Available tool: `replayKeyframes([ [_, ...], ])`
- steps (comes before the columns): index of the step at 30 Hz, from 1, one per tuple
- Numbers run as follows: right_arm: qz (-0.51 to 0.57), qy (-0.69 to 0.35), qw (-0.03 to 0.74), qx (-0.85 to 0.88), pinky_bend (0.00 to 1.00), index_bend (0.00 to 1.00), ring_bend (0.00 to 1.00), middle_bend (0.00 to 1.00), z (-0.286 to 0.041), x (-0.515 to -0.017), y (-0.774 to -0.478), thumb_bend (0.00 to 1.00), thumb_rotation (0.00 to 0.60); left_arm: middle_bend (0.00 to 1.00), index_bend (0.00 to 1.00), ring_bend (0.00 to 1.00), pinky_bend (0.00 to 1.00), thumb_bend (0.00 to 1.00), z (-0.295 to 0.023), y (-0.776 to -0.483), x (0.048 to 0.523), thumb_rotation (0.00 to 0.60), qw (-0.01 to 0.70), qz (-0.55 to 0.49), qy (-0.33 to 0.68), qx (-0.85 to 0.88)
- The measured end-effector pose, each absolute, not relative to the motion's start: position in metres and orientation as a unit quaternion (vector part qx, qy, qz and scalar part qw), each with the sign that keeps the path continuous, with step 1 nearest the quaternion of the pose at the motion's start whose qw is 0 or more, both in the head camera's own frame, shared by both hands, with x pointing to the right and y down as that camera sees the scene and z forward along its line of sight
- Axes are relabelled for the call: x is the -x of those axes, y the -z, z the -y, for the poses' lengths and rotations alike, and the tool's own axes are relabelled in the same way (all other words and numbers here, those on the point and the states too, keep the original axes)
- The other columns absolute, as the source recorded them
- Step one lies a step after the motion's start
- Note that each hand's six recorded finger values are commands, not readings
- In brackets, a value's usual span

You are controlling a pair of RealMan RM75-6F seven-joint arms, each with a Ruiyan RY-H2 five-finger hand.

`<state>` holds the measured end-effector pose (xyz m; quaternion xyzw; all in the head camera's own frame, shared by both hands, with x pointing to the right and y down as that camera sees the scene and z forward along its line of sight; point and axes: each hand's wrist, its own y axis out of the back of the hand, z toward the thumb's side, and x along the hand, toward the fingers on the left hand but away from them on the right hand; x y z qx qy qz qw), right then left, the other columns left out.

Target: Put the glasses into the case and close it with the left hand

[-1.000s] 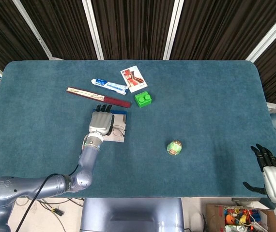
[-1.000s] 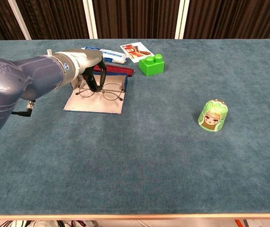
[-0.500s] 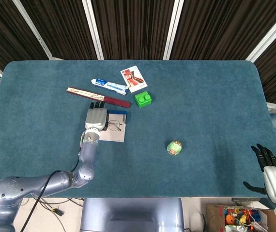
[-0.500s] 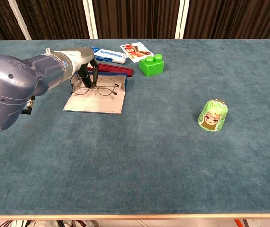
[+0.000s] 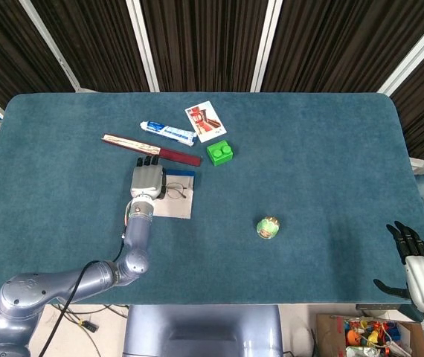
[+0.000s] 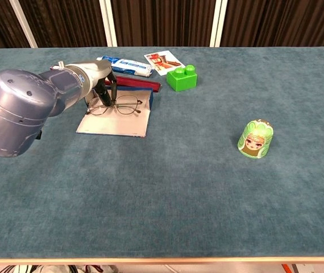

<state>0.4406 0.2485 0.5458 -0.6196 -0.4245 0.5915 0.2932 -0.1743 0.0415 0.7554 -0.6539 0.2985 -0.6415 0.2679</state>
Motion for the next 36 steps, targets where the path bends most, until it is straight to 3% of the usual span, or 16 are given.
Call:
replayKeyframes([
  [12, 0.425, -0.593, 0.291, 0.619, 0.17, 0.00, 0.00, 0.00, -0.249, -0.441, -0.546, 0.09, 0.600, 0.08, 0.59, 0.00, 0.00, 0.45, -0.037, -0.758, 0.168, 0.600, 0.266, -0.312, 0.644, 0.646],
  [36, 0.424, -0.595, 0.289, 0.619, 0.17, 0.00, 0.00, 0.00, -0.249, -0.442, -0.546, 0.09, 0.600, 0.06, 0.47, 0.00, 0.00, 0.42, -0.041, -0.755, 0.159, 0.600, 0.297, -0.303, 0.638, 0.642],
])
